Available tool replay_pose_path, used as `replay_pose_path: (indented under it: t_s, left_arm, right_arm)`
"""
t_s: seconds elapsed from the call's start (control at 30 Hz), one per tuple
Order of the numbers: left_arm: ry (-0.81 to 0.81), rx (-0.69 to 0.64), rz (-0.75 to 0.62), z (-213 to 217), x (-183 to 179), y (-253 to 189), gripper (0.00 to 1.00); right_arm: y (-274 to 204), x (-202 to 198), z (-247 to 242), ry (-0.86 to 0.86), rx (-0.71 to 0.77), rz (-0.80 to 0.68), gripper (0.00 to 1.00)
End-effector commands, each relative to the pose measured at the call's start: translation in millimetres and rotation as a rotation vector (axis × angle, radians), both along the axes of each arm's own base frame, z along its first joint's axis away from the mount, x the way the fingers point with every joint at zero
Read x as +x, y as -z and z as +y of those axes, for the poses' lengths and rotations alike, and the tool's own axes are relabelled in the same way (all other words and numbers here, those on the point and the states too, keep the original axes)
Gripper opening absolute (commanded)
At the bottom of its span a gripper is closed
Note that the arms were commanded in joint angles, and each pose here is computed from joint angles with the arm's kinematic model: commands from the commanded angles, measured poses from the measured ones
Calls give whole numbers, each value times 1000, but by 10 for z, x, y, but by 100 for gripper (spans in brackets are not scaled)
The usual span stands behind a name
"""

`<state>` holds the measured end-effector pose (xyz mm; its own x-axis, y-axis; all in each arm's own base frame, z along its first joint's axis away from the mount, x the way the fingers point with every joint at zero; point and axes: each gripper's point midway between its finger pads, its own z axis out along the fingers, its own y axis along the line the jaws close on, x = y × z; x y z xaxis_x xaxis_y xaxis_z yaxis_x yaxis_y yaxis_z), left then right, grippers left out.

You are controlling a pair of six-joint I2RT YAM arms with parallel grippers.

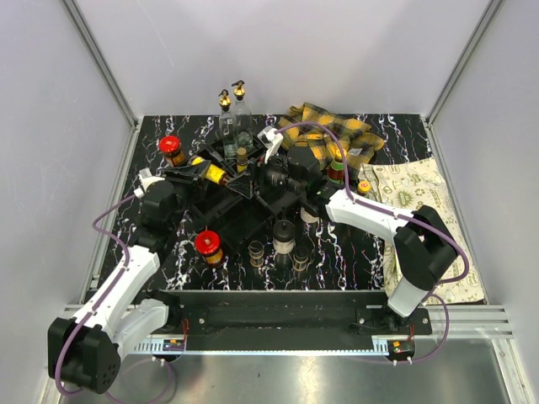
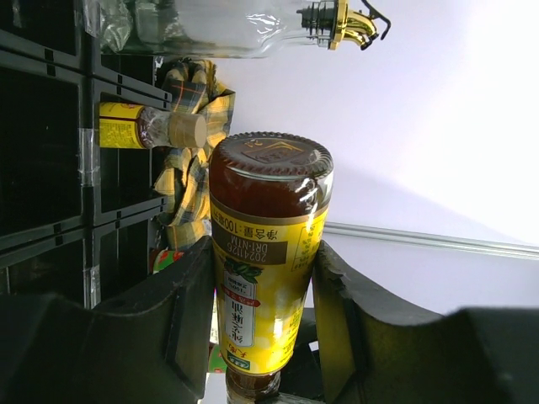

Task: Organize the condiment bottles
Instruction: Pick up the bottle from the storage box.

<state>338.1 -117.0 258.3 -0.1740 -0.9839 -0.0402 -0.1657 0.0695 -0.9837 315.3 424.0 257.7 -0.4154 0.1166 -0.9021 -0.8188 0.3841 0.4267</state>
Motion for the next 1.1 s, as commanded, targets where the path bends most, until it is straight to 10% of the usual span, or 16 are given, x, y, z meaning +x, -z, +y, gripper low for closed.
replay_pose_path:
  t_s: [0.0, 0.77, 1.07]
  left_arm:
    - [-39, -101, -206, 77, -12, -595, 0]
    - [-30, -139, -215, 42, 49, -515, 0]
    - [-1, -154, -215, -21, 84, -489, 0]
  right_arm:
    - [-253, -17, 98, -25, 70, -40, 68]
    - [-339, -109, 127, -59, 85, -34, 50]
    - [-310, -72, 92, -28, 51, -34, 0]
